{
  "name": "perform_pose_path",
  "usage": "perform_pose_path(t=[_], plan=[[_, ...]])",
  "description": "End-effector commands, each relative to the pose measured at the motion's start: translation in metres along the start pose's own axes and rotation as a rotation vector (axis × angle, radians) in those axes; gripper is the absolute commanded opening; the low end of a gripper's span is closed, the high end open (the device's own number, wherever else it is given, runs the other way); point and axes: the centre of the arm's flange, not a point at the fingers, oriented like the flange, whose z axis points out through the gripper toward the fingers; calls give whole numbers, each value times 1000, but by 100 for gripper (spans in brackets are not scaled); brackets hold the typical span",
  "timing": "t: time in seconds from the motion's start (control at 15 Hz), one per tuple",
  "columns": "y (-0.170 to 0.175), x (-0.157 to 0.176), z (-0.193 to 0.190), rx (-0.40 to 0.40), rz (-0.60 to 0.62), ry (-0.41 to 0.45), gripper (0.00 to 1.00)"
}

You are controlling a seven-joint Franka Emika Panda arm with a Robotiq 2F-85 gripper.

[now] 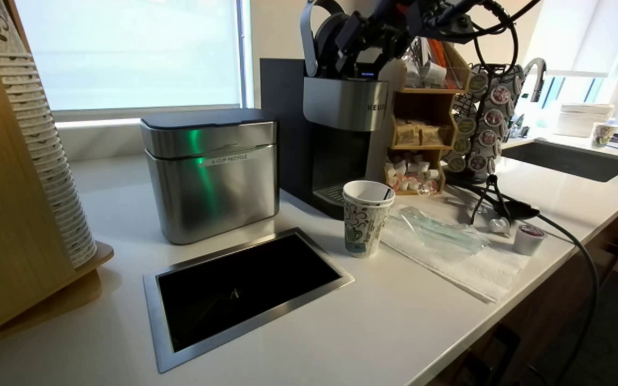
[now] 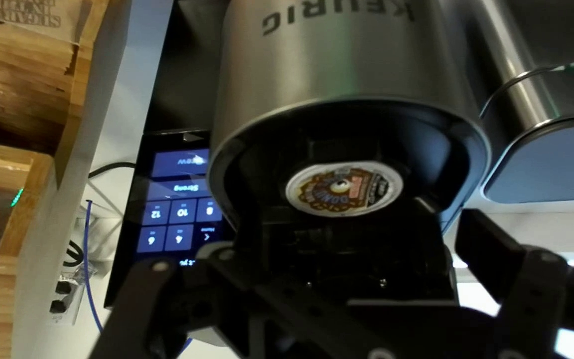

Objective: Remove the coffee pod from the coffee maker and place it on the table

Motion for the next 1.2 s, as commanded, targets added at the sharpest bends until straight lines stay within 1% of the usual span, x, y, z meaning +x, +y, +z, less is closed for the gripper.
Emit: perform_pose_path(t=[0.0, 0.13, 0.27, 0.33, 0.47, 0.53, 0.67, 0.8, 0.87, 1.0, 1.13], plan=[[-5, 3, 7, 6, -4, 8, 100], [-6, 3, 8, 5, -1, 8, 94], [-5, 2, 10, 4, 2, 5, 84], [-5, 2, 10, 4, 2, 3, 85], [-6, 1, 11, 4, 4, 0, 83], [-6, 1, 11, 4, 4, -1, 85], [-5, -1, 12, -1, 16, -7, 87], [-5, -2, 13, -1, 23, -9, 85], [-5, -2, 13, -1, 26, -9, 77], [-5, -1, 13, -2, 25, -8, 57], [-1, 0, 12, -10, 28, -2, 40]])
